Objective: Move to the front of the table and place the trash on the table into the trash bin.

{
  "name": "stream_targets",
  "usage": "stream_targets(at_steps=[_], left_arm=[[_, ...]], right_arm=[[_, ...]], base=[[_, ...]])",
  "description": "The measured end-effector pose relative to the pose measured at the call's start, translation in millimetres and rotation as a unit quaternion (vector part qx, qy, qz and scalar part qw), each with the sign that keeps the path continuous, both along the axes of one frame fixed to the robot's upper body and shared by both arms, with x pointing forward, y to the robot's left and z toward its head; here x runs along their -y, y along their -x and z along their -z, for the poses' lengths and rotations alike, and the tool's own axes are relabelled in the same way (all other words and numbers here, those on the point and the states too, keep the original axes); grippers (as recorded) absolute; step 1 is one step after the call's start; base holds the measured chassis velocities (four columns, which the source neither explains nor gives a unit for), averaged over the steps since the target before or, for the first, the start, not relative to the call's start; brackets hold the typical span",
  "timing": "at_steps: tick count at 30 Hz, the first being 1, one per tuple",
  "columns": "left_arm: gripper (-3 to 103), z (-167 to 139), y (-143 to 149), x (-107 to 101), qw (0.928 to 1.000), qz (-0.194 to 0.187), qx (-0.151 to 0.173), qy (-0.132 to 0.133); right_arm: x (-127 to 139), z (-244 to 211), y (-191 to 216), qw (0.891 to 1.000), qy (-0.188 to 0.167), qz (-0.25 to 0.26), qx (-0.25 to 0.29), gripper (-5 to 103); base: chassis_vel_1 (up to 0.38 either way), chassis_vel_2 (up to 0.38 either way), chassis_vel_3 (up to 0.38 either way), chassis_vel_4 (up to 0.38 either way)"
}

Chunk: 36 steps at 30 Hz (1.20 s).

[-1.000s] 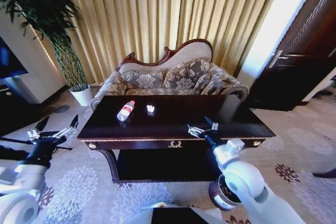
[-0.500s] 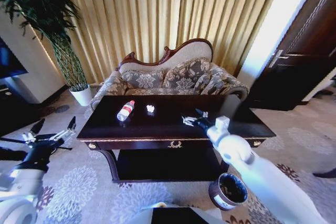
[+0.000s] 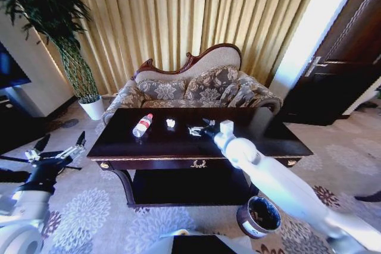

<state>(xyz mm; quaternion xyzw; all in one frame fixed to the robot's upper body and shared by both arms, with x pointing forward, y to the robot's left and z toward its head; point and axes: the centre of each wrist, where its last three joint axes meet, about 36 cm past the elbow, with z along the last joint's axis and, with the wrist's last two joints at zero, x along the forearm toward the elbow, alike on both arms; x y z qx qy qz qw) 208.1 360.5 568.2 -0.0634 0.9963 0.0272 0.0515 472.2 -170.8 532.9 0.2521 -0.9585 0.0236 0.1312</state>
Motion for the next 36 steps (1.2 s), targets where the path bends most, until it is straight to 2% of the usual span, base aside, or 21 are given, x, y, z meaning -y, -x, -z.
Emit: stream_targets(at_steps=[7,9,15,25,36], left_arm=[[100,-0.7,-2.6,1.1,1.0000,-0.003,-0.002,0.001],[100,-0.6,-2.6,1.1,1.0000,-0.003,-0.002,0.001],[100,-0.3,-1.5,0.4,1.0000,-0.004,-0.007,0.000],[100,0.0,-0.2,-0.3,0.9999,-0.005,-0.009,-0.002],[100,0.7,-0.1,0.2,1.0000,-0.003,-0.008,-0.001]], right_arm=[[-39.9,9.1,-27.8,1.000,0.004,-0.020,-0.019,100],[-43.5,10.7,-29.7,1.000,0.005,-0.021,-0.022,100],[-76.1,26.3,-36.8,0.999,0.003,-0.024,-0.043,100],[-101.8,40.3,-47.3,0.998,0.002,-0.020,-0.055,100],[-117.6,44.3,-68.5,0.998,0.011,-0.007,-0.056,100]], base=[[0.000,0.000,0.000,0.000],[0.000,0.000,0.000,0.000],[0.000,0.000,0.000,0.000],[0.000,0.000,0.000,0.000],[0.000,0.000,0.000,0.000]])
